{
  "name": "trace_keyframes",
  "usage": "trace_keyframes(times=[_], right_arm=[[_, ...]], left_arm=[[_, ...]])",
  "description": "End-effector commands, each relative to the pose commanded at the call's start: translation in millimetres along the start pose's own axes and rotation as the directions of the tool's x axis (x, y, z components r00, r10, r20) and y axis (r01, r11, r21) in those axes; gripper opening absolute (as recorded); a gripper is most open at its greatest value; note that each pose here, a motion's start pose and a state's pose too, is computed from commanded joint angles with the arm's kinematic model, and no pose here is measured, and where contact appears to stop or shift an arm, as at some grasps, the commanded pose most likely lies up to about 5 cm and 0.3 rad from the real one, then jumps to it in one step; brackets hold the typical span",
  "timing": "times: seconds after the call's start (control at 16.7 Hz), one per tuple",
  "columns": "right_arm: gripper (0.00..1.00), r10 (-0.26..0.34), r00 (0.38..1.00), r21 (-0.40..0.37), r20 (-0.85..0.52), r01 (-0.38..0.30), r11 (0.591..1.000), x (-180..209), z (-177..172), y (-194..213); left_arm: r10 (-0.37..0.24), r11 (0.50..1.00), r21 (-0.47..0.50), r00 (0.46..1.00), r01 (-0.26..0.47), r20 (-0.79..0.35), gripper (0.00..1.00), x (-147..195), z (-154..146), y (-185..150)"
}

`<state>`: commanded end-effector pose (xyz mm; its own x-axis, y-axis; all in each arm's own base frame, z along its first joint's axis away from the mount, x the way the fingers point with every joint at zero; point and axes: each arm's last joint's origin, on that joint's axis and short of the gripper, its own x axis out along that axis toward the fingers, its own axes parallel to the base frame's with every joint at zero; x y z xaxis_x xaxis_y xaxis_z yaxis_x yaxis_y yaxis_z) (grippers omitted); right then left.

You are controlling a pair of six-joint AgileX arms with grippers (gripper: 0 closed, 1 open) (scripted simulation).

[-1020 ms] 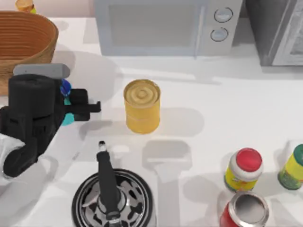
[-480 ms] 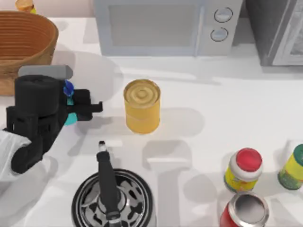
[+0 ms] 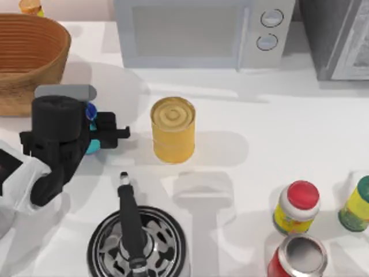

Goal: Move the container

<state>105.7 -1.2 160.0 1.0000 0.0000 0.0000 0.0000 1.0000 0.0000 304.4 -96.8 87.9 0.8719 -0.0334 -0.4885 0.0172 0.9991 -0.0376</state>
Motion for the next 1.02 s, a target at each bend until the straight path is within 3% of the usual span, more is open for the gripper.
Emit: trace_keyframes(times=[0.36,1.02], right_arm=[[1.00,0.000,1.000,0.000,0.000,0.000,1.000,0.0,0.0,0.0],[1.00,0.000,1.000,0.000,0.000,0.000,1.000,0.0,0.0,0.0]], left_arm=[[-0.002,1.000,-0.006,1.000,0.002,0.013,0.00,6.3,0.0,1.0],[-0.002,1.000,-0.006,1.000,0.002,0.013,0.83,6.3,0.0,1.0]])
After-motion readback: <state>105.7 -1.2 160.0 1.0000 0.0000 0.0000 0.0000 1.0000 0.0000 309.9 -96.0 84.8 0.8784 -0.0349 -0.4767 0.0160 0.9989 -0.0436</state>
